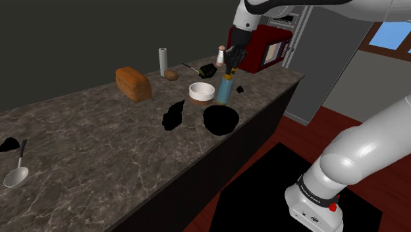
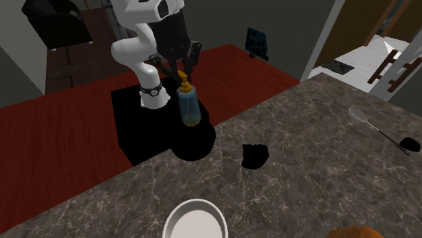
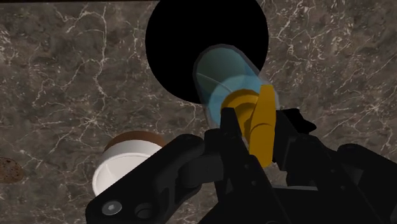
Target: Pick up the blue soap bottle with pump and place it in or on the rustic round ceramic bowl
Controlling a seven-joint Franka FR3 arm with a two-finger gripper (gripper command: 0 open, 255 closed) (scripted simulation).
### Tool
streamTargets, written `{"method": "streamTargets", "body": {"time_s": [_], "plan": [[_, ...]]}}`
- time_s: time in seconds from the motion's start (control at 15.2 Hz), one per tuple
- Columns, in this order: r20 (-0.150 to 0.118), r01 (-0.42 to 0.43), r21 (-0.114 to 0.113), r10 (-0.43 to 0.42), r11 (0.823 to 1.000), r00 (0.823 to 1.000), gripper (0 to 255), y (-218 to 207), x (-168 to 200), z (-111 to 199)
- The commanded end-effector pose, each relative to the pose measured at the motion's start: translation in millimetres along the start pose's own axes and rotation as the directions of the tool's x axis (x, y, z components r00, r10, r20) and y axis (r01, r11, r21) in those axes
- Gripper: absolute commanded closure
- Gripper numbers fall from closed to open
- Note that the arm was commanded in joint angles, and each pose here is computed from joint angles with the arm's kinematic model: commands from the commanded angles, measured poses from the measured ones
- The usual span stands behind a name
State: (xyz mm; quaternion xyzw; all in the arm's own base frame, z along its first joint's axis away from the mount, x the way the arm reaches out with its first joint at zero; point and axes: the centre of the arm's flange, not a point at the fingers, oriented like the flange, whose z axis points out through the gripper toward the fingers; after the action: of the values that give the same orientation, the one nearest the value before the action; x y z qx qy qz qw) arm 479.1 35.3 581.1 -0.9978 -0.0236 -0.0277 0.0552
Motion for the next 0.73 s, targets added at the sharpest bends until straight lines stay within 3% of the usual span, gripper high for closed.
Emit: {"method": "streamTargets", "body": {"time_s": [0.0, 0.66], "plan": [[-0.001, 0.0, 0.0, 0.0, 1.0, 1.0, 255, 1.3, -0.8, 10.5], [-0.001, 0.0, 0.0, 0.0, 1.0, 1.0, 255, 7.0, -3.9, 62.9]]}}
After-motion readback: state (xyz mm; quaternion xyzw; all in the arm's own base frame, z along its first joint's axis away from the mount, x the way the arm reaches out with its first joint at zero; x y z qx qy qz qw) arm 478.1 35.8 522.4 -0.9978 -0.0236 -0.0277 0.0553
